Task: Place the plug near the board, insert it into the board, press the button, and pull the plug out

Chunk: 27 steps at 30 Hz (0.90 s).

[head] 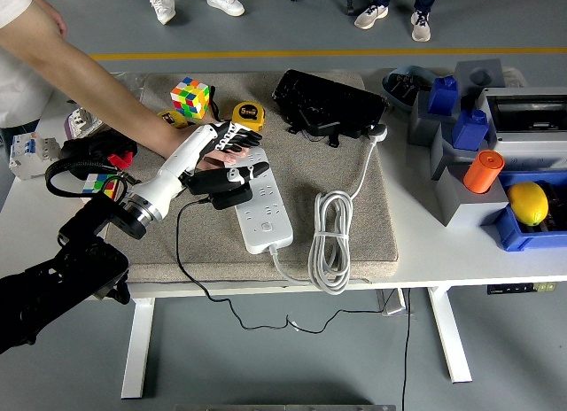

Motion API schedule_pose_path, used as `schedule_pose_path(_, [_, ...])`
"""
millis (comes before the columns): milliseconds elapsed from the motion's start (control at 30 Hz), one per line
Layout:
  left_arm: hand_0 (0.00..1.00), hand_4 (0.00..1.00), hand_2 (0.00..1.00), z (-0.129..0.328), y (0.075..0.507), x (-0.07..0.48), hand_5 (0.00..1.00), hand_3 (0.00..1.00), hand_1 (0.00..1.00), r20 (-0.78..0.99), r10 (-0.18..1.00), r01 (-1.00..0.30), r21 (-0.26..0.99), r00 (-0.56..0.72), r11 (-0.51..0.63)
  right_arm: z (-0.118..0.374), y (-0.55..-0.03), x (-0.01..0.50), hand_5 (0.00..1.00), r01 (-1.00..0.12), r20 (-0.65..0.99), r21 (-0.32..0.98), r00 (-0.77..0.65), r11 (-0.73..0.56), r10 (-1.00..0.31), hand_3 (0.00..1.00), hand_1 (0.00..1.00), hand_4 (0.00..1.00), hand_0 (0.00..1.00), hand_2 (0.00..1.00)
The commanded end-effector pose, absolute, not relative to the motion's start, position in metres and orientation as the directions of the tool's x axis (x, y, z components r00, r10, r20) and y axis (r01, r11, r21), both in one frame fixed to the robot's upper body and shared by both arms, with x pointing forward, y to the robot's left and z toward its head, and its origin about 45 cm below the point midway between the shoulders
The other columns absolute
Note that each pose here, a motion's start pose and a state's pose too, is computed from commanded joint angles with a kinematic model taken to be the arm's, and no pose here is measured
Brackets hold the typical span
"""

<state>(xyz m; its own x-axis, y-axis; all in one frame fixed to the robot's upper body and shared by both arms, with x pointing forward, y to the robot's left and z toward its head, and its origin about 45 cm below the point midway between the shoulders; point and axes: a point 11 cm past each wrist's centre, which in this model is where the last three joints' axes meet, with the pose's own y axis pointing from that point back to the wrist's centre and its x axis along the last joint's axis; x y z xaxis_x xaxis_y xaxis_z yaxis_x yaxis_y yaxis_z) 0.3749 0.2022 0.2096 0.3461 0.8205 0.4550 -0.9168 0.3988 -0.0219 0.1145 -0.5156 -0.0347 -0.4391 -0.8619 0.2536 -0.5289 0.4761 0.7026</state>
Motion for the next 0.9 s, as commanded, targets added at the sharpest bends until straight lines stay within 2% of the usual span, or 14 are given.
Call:
schedule_pose_path(67, [0.747,0.907,0.753,0.208,0.205,0.375,0.492,0.722,0.766,0.418,0.846,-0.923,-0.042,0.332,0.383,-0.035,-0.516,0.114,0.488,-0.528,0.254,0.703,-0.439,0.476,-0.862,0.571,0.694,0.998,0.698,0.666])
schedule_pose_path(100, [0.744,0.912,0.739,0.207,0.206,0.375,0.510,0.767,0.756,0.400,0.855,-0.924,-0.047,0.330,0.379,-0.035,-0.516,0.114,0.488,-0.528,0.254,0.703,-0.440,0.477,-0.861,0.571,0.694,0.998,0.698,0.665])
schedule_pose_path(233, [0.744,0.912,0.739,0.202,0.213,0.374,0.510,0.767,0.756,0.347,0.882,-0.931,-0.060,0.319,0.360,-0.035,-0.516,0.113,0.488,-0.525,0.253,0.704,-0.443,0.478,-0.860,0.571,0.694,0.998,0.698,0.665])
schedule_pose_path(900, [0.733,0.911,0.723,0.200,0.222,0.375,0.526,0.752,0.729,0.334,0.900,-0.946,-0.066,0.279,0.318,-0.038,-0.513,0.112,0.492,-0.518,0.249,0.708,-0.453,0.480,-0.856,0.571,0.694,0.998,0.698,0.665])
